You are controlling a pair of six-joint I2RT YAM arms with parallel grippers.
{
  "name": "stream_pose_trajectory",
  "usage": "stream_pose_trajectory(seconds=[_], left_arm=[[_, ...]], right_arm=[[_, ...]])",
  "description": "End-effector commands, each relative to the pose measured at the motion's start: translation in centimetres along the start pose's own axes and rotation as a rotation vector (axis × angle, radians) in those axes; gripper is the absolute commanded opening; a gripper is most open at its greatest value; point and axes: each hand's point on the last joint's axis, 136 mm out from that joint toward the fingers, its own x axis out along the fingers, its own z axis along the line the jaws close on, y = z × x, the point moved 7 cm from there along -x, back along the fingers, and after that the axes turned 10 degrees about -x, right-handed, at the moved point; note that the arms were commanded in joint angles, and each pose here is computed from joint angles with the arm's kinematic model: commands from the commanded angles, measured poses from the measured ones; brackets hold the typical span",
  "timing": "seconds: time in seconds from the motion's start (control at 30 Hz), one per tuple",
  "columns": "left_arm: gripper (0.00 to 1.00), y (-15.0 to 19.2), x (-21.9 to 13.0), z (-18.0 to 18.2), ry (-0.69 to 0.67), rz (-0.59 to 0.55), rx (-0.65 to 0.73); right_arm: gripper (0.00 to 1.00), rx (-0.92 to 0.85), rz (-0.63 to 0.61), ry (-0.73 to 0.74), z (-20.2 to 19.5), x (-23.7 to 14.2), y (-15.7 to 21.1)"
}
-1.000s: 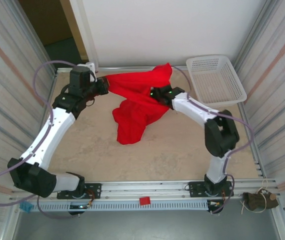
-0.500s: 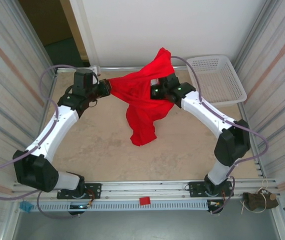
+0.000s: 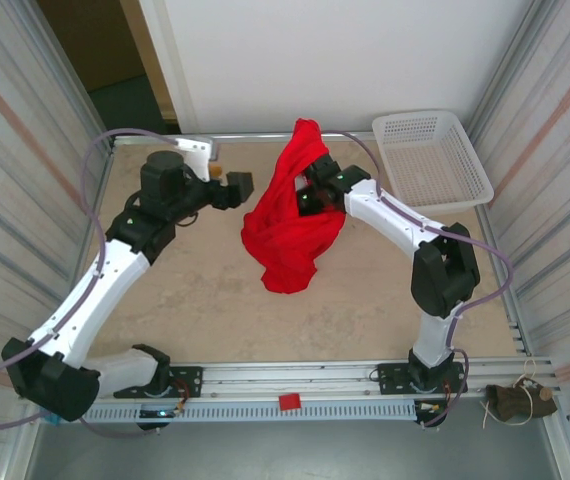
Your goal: Fold the inside-out t-shirt
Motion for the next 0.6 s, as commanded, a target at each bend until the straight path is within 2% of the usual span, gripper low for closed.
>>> stream_pose_trajectory(seconds=[0.0,0.13,0.23,0.3,0.33,0.4,0.43,0.47,0.57], left_arm=[[0.89,-1.3,0.5,-3.4,0.150,-0.050,0.134],[0.90,-0.9,3.3,-4.5,0.212,-0.003,0.129],[0.90,-1.0,5.2,-4.5,0.231,-0.009,0.109],[0.83,-1.5,6.5,-4.4,0.223,-0.011,0.088],[0.75,-1.8,7.0,-4.2,0.217,-0.014,0.074],[0.34,-2.8,8.0,-3.2,0.183,-0.042,0.009],[0.10,-3.5,8.2,-2.3,0.158,-0.079,-0.040],[0.00,-4.2,8.2,-1.2,0.136,-0.117,-0.100],[0.00,-6.3,7.8,1.9,0.114,-0.229,-0.269]], right_arm=[[0.00,-0.069,-0.015,0.007,1.1,-0.9,-0.8],[0.00,-0.075,-0.021,0.008,1.5,-1.3,-0.9],[0.00,-0.084,-0.021,0.008,2.0,-1.6,-0.7],[0.00,-0.096,-0.014,0.002,2.5,-1.7,-0.4],[0.00,-0.102,-0.012,0.000,2.7,-1.8,-0.3],[0.00,-0.119,-0.005,-0.005,3.2,-1.9,0.2],[0.00,-0.127,0.001,-0.008,3.4,-1.9,0.6],[0.00,-0.131,0.007,-0.008,3.5,-1.9,1.1],[0.00,-0.132,0.024,-0.003,3.2,-1.9,2.6]])
